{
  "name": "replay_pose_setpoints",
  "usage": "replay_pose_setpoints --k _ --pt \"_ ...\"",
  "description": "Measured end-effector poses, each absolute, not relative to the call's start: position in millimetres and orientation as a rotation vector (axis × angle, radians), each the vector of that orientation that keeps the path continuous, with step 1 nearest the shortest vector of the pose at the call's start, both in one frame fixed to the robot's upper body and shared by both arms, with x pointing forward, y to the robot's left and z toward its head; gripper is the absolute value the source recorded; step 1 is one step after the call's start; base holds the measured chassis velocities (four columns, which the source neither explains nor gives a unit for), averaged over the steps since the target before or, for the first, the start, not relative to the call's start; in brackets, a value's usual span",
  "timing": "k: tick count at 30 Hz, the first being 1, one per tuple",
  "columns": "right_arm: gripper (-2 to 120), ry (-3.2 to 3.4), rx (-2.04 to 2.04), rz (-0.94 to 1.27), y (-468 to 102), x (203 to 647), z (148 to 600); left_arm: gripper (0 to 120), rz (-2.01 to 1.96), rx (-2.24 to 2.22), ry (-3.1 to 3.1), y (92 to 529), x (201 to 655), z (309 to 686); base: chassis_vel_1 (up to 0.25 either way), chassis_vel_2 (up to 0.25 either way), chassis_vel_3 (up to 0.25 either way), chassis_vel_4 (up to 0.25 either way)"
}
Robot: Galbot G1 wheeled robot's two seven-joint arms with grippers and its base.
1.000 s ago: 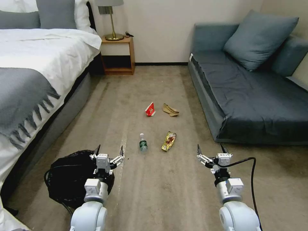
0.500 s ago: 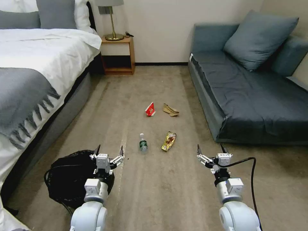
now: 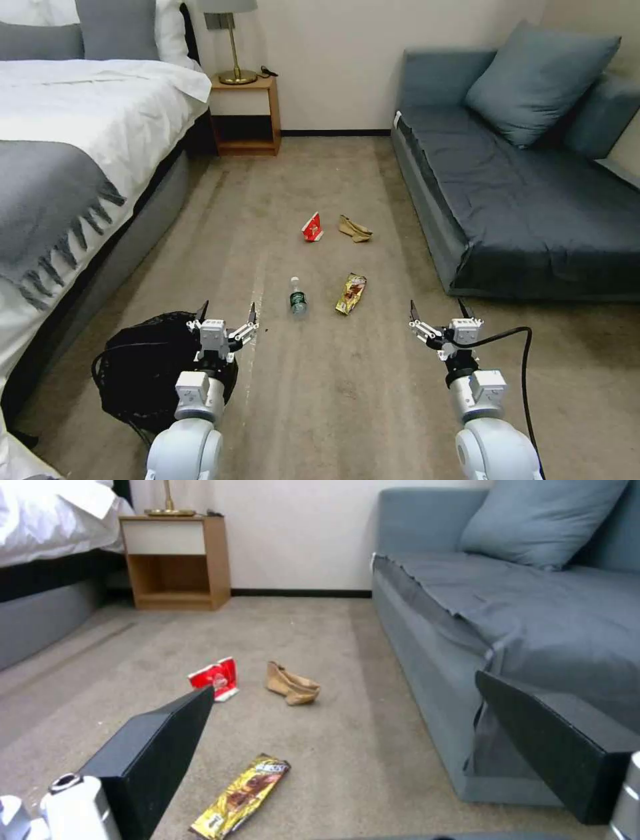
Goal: Pick up the trash bin, then pick up the garbage on the floor and place it into the trash bin.
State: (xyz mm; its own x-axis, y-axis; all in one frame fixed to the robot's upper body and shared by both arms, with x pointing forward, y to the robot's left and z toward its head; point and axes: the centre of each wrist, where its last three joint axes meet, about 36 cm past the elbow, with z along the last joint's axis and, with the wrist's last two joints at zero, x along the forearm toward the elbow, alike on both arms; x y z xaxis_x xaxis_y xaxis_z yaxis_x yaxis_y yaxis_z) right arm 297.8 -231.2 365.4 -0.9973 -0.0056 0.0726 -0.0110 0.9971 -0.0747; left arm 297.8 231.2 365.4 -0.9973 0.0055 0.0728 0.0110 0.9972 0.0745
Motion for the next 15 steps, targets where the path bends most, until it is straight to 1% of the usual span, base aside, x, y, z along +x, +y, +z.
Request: replay_pose_setpoints --k 3,6,7,10,12,14,15 --pt "100 -3.067 0.013 0.115 -231.1 297.7 365.4 100 -0.116 -0.011 -3.068 231.6 297.1 365.8 0.000 0.000 0.000 0.000" --pt "100 -3.086 0.027 0.110 -222.5 288.4 366.2 100 -0.152 0.087 -3.142 250.7 274.9 380.2 0.000 0.000 0.000 0.000" --pt "100 -3.086 0.027 0.110 -222.5 288.4 366.2 100 -0.152 0.087 -3.142 250.7 274.9 380.2 0.000 0.000 0.000 0.000" --pt "100 -3.157 0.084 0.052 -186.5 251.6 373.1 100 -0.246 0.245 -3.272 278.9 237.9 411.1 0.000 0.000 0.000 0.000" --pt "100 -3.201 0.104 0.005 -167.6 230.9 380.6 100 -0.267 0.254 -3.292 283.0 229.7 419.7 0.000 0.000 0.000 0.000" --pt "100 -3.216 0.107 -0.014 -161.6 224.2 383.8 100 -0.270 0.250 -3.291 283.7 228.0 421.1 0.000 0.000 0.000 0.000" --pt "100 -3.256 0.112 -0.066 -146.6 207.0 393.2 100 -0.273 0.235 -3.291 284.3 226.1 423.1 0.000 0.000 0.000 0.000"
